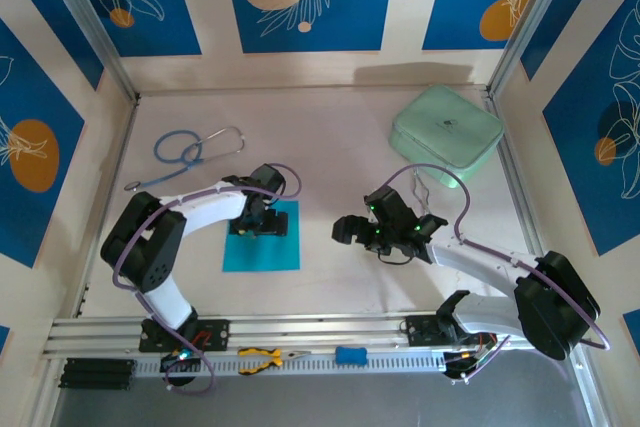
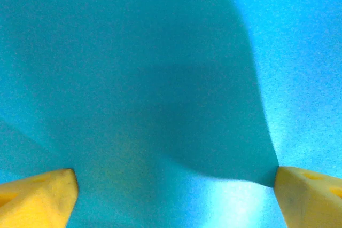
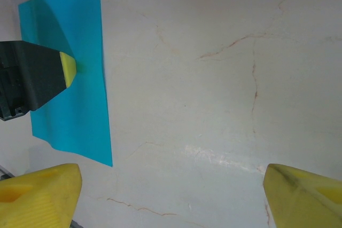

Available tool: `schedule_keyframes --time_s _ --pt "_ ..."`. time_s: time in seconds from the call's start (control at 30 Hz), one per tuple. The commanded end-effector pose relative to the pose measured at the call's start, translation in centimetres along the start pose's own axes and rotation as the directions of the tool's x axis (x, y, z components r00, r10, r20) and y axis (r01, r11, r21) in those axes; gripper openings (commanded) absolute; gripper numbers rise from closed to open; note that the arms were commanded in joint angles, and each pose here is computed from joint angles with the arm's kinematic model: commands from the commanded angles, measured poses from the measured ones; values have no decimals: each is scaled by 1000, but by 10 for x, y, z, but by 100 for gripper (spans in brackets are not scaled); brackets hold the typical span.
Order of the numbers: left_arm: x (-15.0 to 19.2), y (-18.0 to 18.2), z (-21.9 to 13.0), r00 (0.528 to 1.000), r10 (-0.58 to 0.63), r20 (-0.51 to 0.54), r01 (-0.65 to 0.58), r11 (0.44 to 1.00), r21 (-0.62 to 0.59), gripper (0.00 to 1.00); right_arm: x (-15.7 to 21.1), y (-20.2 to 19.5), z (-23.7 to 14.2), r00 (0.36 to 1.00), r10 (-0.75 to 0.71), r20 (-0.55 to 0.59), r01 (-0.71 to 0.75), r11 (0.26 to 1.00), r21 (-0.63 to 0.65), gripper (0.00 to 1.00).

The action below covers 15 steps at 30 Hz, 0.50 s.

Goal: Fold a paper plane with a square sheet of paper (pick it up from the middle)
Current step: First fold the square sheet of paper in half at the center of the table.

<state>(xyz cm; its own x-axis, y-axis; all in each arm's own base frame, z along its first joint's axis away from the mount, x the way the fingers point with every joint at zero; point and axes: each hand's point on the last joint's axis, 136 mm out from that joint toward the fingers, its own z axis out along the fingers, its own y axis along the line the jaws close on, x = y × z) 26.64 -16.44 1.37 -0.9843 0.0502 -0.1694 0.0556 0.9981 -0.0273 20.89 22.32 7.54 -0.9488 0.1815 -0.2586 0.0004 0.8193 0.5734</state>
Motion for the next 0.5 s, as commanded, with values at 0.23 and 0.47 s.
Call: schedule_keyframes --time_s 0.23,0.47 --pt "24 6 20 996 -7 -87 4 999 -33 91 0 6 -2 1000 -4 -13 4 1000 -14 89" --pt "18 3 9 999 -18 -51 18 1000 -11 84 1 7 -1 1000 -2 -15 1 1000 -13 89"
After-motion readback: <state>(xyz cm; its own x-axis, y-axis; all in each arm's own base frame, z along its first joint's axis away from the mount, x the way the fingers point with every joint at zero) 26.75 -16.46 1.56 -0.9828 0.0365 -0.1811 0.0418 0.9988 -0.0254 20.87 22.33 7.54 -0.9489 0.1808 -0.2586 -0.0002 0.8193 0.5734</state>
